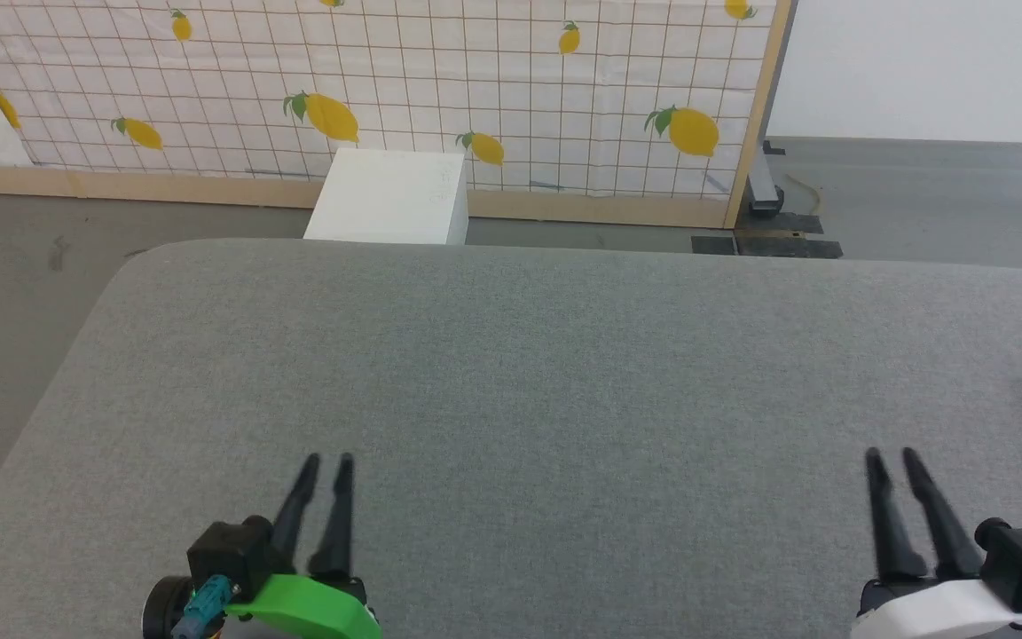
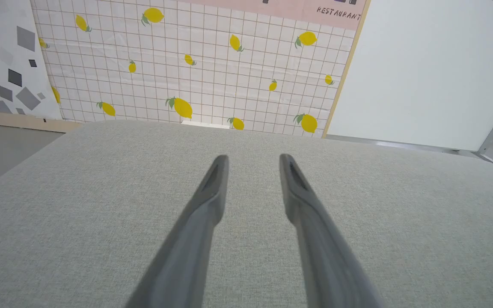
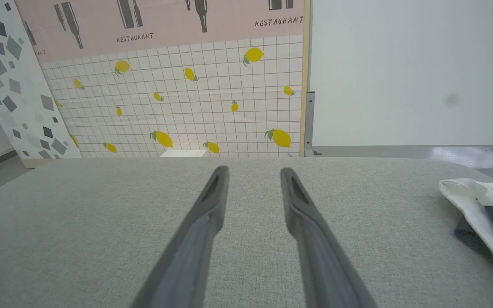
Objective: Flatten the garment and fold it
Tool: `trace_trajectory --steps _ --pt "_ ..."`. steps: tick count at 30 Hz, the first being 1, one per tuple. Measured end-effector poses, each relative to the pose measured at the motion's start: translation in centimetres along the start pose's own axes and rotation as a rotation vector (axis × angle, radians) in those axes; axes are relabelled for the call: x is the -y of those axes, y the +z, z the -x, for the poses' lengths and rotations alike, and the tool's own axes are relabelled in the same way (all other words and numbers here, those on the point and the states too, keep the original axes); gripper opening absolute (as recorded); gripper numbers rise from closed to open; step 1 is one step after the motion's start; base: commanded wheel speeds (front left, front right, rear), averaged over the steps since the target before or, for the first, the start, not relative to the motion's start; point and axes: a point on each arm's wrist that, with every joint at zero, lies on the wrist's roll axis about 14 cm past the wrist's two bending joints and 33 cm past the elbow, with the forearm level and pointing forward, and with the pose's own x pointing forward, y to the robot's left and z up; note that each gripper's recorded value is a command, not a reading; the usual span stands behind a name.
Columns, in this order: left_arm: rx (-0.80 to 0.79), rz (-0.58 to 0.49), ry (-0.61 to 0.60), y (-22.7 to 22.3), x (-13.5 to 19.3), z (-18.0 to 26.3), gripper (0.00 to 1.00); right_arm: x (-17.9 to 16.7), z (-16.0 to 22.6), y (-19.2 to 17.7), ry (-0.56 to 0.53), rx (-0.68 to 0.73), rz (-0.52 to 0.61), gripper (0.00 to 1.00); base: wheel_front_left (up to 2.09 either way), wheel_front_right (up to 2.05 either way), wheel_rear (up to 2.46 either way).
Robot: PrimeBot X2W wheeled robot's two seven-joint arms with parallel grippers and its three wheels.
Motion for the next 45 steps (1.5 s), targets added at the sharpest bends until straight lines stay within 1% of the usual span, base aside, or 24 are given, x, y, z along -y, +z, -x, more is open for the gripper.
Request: trace_trajectory --steps 21,45 --pt "-0.015 -0.003 -0.002 -0.16 0.03 -0.21 0.0 0.02 0.02 -0.31 -0.001 -0.016 0.004 0.0 0.0 0.0 0.0" --pt "-0.046 -0.052 0.009 -0.22 -0.17 -0.75 0.0 -0.39 -0.37 -0.57 0.013 -0.047 0.023 0.0 0.0 0.0 0.0"
